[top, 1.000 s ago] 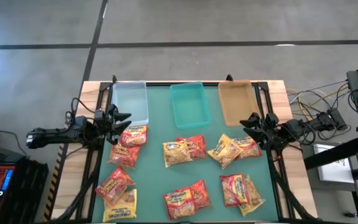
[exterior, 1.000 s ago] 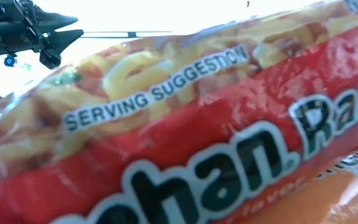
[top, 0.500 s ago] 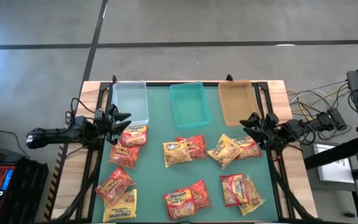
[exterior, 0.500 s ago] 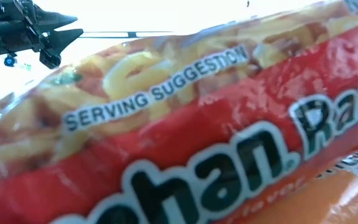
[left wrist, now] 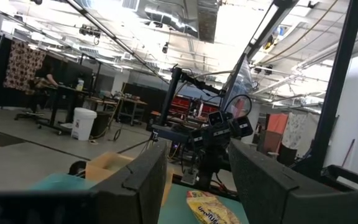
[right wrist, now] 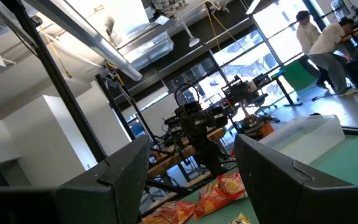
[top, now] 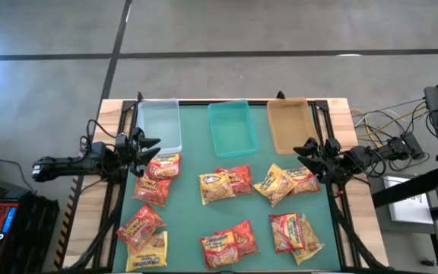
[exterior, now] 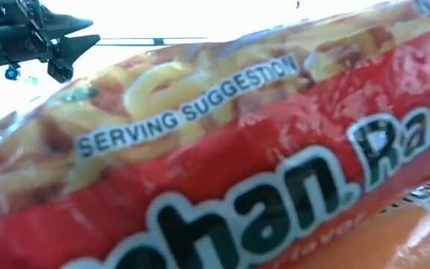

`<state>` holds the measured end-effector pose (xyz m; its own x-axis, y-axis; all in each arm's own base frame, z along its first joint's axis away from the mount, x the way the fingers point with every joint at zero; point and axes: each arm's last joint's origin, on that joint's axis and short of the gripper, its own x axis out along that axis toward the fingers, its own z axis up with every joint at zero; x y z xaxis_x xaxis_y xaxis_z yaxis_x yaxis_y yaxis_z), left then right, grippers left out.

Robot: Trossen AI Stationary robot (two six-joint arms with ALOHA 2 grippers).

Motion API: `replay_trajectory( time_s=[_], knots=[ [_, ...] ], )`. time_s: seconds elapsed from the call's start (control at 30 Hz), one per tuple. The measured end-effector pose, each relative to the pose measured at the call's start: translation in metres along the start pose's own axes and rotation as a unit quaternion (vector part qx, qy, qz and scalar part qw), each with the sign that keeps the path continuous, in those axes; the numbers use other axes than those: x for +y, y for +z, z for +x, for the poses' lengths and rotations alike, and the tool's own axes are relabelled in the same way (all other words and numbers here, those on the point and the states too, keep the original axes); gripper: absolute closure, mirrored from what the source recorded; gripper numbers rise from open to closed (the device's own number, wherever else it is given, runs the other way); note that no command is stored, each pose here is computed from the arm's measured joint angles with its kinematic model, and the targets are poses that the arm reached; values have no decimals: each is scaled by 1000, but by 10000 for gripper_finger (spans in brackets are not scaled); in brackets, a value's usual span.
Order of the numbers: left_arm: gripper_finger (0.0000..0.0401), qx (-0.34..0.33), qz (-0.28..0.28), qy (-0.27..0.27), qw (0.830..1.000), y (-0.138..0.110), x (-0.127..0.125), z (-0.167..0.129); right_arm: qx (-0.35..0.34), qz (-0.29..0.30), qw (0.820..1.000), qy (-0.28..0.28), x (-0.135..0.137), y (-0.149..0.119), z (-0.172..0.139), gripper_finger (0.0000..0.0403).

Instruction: Sort Maruchan noodles

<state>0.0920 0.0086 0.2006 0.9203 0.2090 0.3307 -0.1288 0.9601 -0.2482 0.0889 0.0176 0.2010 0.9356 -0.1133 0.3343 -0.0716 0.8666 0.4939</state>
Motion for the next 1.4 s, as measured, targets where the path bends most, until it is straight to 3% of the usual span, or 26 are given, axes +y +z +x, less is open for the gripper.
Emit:
replay_trajectory(
  time_s=[0.27,0.83,1.23,1.4],
  knots=[
    [243,0,-37,0,999,0,0,0,0,0,1000,0,0,0,0,179],
    [242,0,-10,1,1000,0,0,0,0,0,1000,0,0,0,0,179],
    [242,73,-28,42,996,-15,5,-1,0,0,1000,0,0,0,0,179],
    [242,124,-8,69,990,-12,4,2,0,0,1000,0,0,0,0,179]
  ],
)
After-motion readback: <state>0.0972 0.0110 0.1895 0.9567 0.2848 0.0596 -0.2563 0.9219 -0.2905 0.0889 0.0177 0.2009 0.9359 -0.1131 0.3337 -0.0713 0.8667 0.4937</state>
